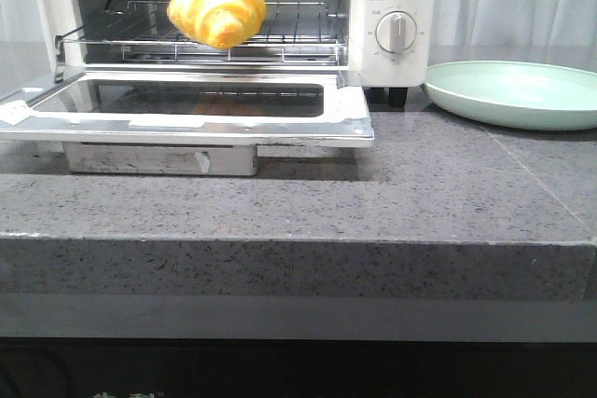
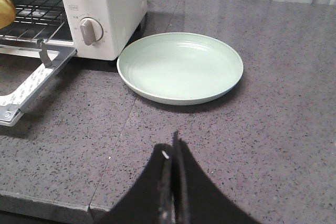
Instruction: Put bread in oven
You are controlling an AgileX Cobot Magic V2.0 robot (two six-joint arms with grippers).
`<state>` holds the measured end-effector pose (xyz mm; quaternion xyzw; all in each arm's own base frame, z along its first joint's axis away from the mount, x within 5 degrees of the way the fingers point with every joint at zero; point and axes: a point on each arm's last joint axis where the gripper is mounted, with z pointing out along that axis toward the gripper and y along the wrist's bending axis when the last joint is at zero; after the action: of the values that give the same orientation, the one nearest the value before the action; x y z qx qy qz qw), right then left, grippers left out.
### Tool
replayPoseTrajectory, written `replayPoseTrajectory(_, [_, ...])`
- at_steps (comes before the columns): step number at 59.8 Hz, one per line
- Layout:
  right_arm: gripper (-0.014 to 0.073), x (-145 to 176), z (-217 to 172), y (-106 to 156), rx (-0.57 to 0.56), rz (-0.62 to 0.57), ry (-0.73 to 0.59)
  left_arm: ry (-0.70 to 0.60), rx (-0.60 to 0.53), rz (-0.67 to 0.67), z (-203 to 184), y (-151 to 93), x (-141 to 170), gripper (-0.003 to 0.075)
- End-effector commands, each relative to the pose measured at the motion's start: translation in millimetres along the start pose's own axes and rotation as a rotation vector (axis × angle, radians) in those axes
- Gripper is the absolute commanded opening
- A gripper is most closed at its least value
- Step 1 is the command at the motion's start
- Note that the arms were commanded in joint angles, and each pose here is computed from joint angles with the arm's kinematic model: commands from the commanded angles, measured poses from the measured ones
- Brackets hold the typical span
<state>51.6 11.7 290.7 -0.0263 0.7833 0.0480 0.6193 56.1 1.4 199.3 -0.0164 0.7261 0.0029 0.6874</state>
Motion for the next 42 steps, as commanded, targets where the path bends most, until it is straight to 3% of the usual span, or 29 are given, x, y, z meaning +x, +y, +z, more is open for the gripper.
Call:
replayPoseTrajectory(1, [-0.006, -14, -2, -1, 0.02, -0.001, -0.092, -0.097, -0.001, -0.02, -1, 0, -6, -0.002])
replayPoseTrajectory(26, [-0.006, -14, -2, -1, 0.02, -0.001, -0.094, -0.096, -0.001, -0.02, -1, 0, -6, -0.002])
replayPoseTrajectory(42, [-0.006, 14, 13, -9, 0.051, 0.025, -0.224, -0.096, -0.001, -0.02, -1, 0, -6, -0.002])
